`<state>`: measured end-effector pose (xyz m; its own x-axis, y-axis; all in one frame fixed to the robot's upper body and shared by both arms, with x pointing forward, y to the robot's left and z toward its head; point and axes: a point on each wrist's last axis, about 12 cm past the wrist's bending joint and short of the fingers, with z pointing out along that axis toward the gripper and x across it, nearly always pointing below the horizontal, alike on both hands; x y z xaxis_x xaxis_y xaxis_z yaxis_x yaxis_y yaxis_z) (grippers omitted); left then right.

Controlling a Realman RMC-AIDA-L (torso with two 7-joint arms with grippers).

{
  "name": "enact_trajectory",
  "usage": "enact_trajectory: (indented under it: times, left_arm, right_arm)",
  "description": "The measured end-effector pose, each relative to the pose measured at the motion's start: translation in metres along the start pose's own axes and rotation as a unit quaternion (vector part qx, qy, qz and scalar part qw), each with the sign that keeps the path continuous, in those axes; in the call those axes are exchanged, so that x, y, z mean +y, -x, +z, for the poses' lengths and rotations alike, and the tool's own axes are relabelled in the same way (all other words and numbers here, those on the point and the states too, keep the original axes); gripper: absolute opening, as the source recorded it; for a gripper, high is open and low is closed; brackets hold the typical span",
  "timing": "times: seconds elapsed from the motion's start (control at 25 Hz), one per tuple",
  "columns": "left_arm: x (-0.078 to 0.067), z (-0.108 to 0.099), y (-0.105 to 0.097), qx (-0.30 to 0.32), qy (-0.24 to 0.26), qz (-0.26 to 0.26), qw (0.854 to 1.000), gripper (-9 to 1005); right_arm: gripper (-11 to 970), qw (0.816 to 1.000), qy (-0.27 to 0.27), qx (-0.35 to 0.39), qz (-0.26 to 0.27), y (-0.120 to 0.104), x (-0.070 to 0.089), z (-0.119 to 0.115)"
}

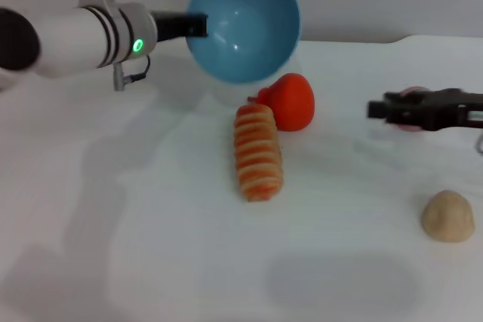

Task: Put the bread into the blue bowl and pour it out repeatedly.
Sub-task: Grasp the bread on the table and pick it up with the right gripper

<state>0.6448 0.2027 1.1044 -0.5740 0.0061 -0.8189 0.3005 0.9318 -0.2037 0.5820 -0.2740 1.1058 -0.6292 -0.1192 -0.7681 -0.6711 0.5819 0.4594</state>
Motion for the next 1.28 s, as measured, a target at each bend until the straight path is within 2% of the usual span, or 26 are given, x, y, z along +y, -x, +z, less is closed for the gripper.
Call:
enact_trajectory:
  times: [0.24, 0.44, 0.76, 1.28]
  left_arm:
    - [0.006, -0.011, 0.003, 0.068, -0.040, -0.048, 0.996, 0]
    - [0.007, -0.019, 0.010, 0.109, -0.030, -0.043, 0.993, 1]
    - [0.002, -0.028, 0.025, 0.106, -0.019, -0.027, 0.994, 1]
    - [0.000, -0.027, 0.028, 0.103, -0.020, -0.023, 0.994, 0]
  right_arm:
    - [563, 0.993, -0.022, 0.114, -0.031, 0.017, 0.009, 0.052]
    - [560, 0.982, -0.032, 0.174, -0.067, 0.016, 0.022, 0.085]
    - [550, 0.986, -0.019, 0.153, -0.058, 0.013, 0.033, 0.105]
    - [534, 0.987, -0.035, 0.146, -0.061, -0.013, 0.052, 0.142]
